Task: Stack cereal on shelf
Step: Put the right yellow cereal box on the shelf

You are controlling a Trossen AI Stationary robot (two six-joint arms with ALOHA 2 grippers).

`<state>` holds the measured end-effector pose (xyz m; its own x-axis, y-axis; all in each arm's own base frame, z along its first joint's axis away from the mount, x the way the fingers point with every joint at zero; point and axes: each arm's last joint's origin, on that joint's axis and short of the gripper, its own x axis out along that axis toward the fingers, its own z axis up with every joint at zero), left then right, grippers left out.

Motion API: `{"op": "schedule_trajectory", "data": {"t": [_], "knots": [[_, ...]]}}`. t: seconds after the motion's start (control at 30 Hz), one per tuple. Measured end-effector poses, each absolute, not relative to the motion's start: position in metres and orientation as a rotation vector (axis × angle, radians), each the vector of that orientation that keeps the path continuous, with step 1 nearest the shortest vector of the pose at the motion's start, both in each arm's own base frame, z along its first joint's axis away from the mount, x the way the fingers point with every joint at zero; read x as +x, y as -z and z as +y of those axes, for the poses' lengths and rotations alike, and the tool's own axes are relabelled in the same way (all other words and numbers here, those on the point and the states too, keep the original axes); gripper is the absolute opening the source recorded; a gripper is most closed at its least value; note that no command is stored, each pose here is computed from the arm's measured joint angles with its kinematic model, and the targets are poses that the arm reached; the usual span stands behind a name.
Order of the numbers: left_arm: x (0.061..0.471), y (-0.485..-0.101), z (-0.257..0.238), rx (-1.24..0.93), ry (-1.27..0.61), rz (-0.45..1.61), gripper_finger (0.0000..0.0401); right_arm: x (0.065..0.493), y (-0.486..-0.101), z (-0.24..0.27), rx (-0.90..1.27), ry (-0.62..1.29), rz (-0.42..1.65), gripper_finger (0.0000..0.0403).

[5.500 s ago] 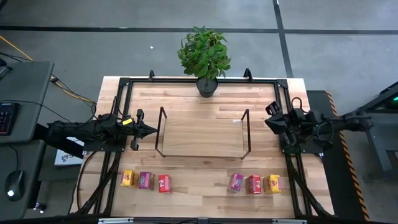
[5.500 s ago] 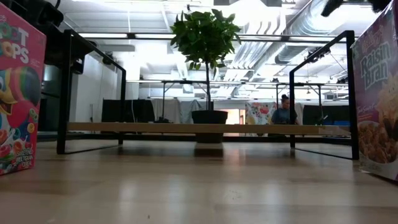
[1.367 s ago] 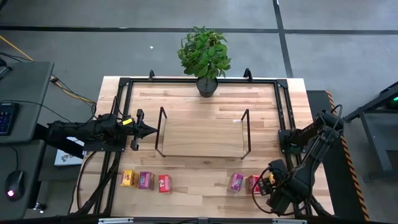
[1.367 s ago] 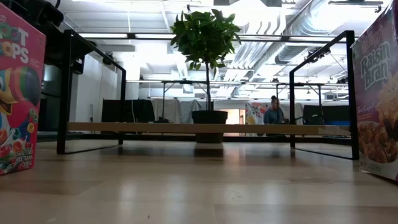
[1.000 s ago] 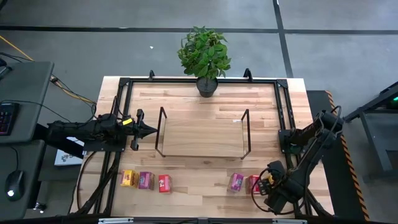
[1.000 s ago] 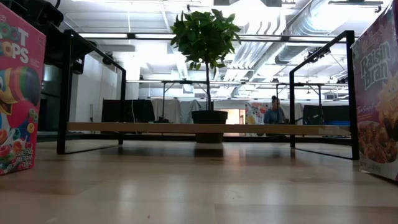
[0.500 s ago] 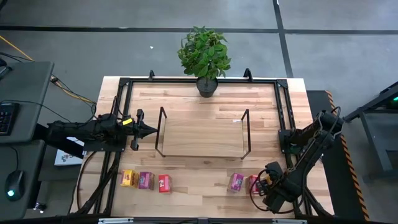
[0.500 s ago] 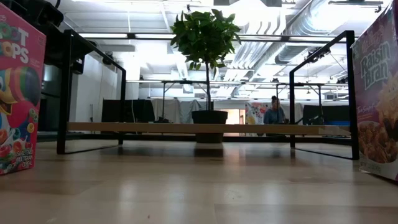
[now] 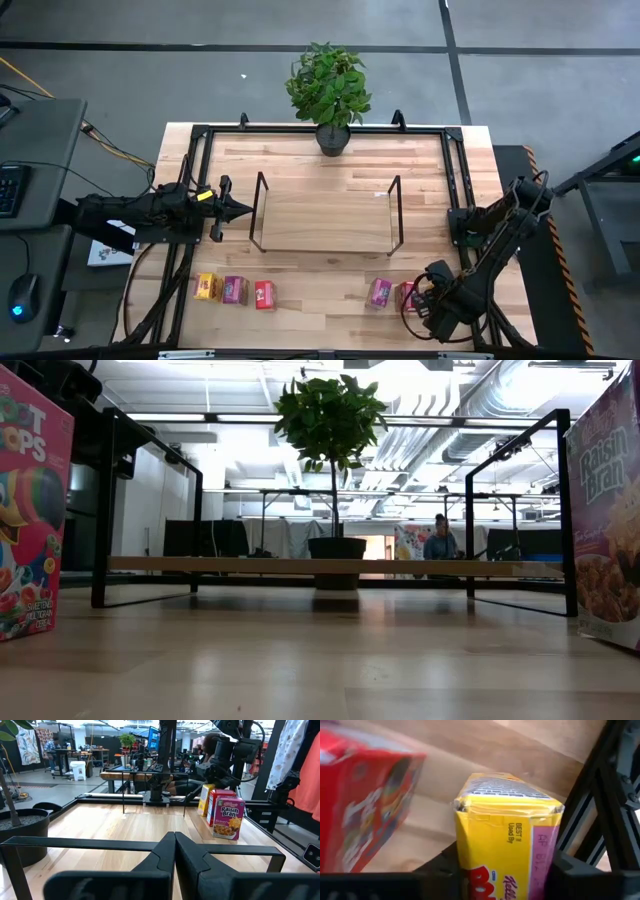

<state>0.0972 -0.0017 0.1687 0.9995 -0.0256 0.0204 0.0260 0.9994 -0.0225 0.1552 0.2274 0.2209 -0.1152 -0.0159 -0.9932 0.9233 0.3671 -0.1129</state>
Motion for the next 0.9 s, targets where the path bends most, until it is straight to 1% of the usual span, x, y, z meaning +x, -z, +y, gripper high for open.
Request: {"op": "schedule_trajectory", "data": {"t": [0.07, 0.17, 0.33, 0.5, 0.57, 0.67, 0.77, 0.9], "knots": [[0.097, -0.169, -0.002, -0.023, 0.026, -0.02, 0.0, 0.155, -0.229, 0.227, 0.878, 0.962, 1.463, 0.0122], [0.097, -0.169, -0.002, -0.023, 0.026, -0.02, 0.0, 0.154, -0.251, 0.225, 0.897, 0.877, 1.453, 0.0106], [0.097, -0.169, -0.002, -0.023, 0.026, -0.02, 0.0, 0.151, -0.299, 0.214, 0.893, 0.767, 1.321, 0.0101], [0.097, -0.169, -0.002, -0.023, 0.026, -0.02, 0.0, 0.147, -0.349, 0.199, 0.81, 0.72, 1.151, 0.01], [0.097, -0.169, -0.002, -0.023, 0.026, -0.02, 0.0, 0.149, -0.365, 0.194, 0.797, 0.663, 1.067, 0.01], [0.097, -0.169, -0.002, -0.023, 0.025, -0.02, 0.0, 0.156, -0.383, 0.186, 0.712, 0.576, 0.899, 0.0099], [0.097, -0.169, -0.002, -0.023, 0.025, -0.02, 0.0, 0.168, -0.393, 0.175, 0.611, 0.587, 0.716, 0.0099], [0.097, -0.169, -0.002, -0.023, 0.025, -0.02, 0.0, 0.19, -0.393, 0.155, 0.546, 0.646, 0.664, 0.0099]]}}
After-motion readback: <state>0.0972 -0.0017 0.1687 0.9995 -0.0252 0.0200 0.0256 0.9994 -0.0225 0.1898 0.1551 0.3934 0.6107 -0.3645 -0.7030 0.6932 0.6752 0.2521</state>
